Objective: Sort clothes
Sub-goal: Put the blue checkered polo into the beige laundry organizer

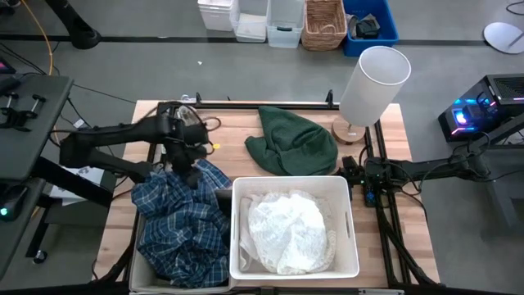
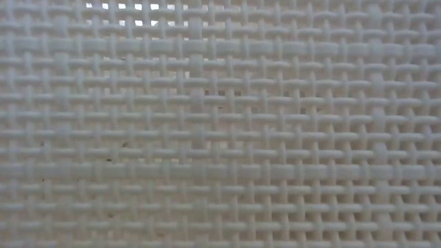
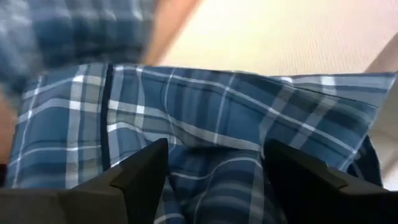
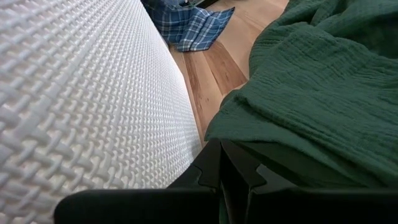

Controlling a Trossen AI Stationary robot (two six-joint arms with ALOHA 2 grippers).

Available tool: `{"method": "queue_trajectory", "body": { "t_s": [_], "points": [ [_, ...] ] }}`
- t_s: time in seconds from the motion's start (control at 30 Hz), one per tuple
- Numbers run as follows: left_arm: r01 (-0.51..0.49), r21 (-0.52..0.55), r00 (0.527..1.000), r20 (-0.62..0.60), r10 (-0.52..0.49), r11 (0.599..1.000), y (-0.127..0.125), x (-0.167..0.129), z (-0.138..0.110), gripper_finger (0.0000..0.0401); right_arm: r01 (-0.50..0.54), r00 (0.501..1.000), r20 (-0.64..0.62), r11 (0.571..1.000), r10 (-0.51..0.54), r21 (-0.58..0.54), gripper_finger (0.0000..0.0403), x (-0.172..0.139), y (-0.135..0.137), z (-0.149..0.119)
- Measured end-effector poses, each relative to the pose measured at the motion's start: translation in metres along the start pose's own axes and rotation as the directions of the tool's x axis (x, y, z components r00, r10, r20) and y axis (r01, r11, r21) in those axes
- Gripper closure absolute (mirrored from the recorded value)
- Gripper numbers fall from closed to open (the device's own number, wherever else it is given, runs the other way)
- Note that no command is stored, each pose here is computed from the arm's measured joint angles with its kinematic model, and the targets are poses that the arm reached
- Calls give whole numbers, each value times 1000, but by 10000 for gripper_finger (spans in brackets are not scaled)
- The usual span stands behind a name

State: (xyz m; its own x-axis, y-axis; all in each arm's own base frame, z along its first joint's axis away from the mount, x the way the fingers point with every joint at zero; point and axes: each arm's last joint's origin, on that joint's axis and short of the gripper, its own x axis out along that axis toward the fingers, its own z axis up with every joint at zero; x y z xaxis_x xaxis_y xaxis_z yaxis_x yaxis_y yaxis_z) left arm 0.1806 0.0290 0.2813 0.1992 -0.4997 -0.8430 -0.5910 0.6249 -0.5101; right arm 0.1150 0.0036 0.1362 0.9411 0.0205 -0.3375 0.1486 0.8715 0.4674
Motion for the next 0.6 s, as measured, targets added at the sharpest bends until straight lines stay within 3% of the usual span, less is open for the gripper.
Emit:
{"method": "queue_trajectory", "body": {
  "t_s": [0.1,0.2,0.4,0.6],
  "points": [
    [43,38,998,-57,-41,998,-2,7,4,147,0,1000,0,1000,0,0,402,0,0,0],
    [32,48,997,-66,-28,998,-5,9,3,182,0,1000,0,1000,0,0,402,0,0,0],
    [30,63,1000,-11,-29,998,-16,-3,-6,374,0,1000,0,1000,0,0,402,0,0,0],
    [73,152,981,168,-98,986,-45,-51,-23,398,0,1000,1,1000,0,0,402,0,0,0]
  ]
}}
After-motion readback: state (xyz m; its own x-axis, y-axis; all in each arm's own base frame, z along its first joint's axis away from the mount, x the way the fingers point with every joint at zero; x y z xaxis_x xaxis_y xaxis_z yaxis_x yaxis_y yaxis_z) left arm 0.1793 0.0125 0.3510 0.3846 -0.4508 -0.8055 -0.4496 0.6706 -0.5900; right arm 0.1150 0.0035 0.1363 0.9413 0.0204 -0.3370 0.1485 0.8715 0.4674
